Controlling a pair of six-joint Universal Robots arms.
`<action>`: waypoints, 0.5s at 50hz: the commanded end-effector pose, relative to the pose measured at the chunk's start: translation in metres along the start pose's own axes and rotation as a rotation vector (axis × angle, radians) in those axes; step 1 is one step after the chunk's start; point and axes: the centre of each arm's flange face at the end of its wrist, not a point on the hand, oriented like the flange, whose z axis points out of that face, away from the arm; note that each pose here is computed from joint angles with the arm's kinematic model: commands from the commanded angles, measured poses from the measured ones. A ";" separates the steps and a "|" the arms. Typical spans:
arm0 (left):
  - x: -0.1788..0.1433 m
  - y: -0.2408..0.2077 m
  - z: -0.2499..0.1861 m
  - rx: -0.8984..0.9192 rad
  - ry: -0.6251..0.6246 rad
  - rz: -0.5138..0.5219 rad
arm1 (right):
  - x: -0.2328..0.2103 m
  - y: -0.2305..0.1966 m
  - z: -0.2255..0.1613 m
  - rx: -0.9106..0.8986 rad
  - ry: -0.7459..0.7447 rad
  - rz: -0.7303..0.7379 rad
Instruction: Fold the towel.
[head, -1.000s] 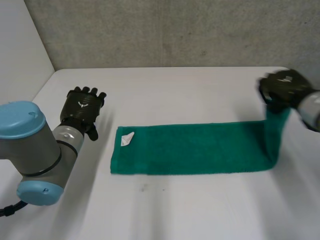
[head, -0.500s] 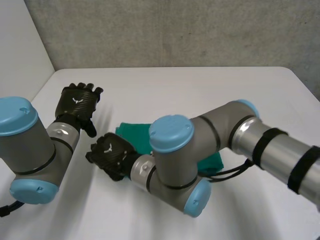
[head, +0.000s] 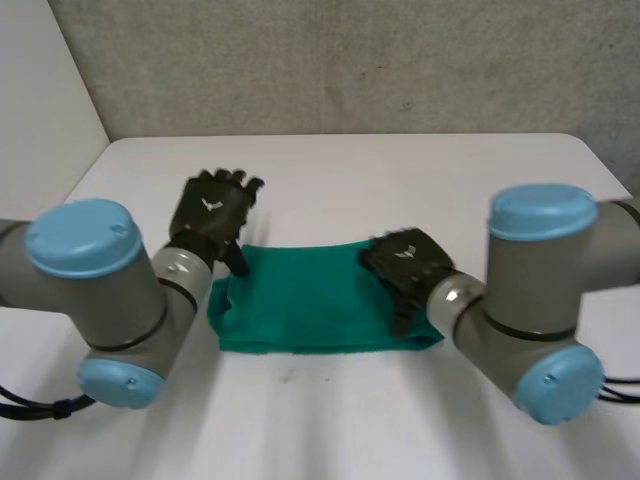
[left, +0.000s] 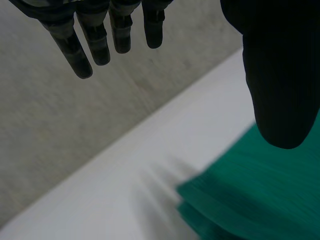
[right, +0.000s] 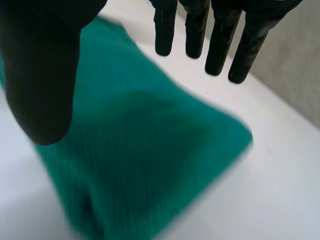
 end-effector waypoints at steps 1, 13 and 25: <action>0.017 0.038 -0.002 -0.145 0.055 0.010 | 0.031 0.052 0.003 -0.062 0.097 0.049; 0.006 0.044 -0.022 -0.255 -0.019 0.013 | 0.050 0.043 0.007 0.003 0.182 -0.024; 0.000 0.033 -0.048 -0.253 -0.035 0.014 | -0.036 -0.067 -0.011 0.326 0.033 -0.200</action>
